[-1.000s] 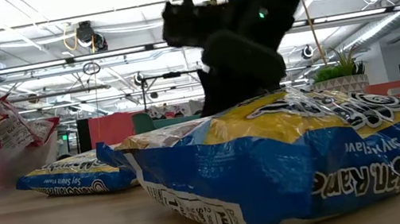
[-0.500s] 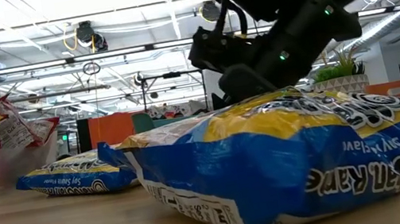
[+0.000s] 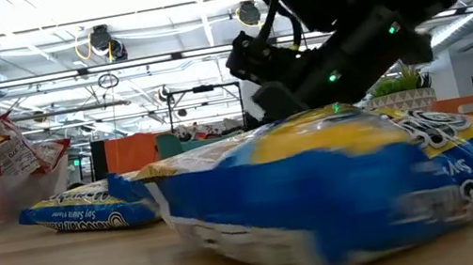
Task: Sort Maruchan noodles
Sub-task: Put the middle blue noodle pack into the orange bin
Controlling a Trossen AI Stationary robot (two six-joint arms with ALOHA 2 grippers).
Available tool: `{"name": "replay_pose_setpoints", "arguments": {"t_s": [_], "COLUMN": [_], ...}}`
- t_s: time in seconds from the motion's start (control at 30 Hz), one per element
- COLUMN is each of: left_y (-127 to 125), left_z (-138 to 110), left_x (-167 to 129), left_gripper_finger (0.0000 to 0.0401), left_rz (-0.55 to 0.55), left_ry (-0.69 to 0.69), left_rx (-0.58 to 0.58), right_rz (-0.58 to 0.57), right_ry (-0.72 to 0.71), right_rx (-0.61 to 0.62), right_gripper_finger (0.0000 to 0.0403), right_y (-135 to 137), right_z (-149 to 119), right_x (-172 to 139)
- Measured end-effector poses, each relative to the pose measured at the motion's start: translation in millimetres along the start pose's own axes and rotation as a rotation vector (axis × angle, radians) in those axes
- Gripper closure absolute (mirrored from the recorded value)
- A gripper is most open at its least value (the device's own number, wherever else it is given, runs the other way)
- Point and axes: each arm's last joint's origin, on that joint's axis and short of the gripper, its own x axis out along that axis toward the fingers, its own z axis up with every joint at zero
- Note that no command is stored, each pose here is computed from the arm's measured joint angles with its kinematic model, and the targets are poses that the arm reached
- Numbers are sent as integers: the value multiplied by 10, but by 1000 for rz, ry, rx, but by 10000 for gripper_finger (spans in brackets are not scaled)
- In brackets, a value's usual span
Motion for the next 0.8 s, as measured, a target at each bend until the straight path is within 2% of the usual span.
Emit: {"name": "replay_pose_setpoints", "arguments": {"t_s": [0.17,0.33,0.5,0.8], "left_y": [-10,-32,-36,-39], "left_z": [14,26,27,26], "left_x": [1,0,0,-2], "left_gripper_finger": [178,178,178,178], "left_rz": [2,-18,-22,-25], "left_ry": [-30,-37,-36,-36], "left_rx": [-9,5,19,16], "right_rz": [14,7,12,121], "right_ry": [-54,-27,-42,-134], "right_rx": [-3,-23,-36,-76], "right_gripper_finger": [190,190,190,198], "right_y": [50,59,34,75], "right_z": [-131,-243,-217,-130], "right_x": [223,351,355,353]}}
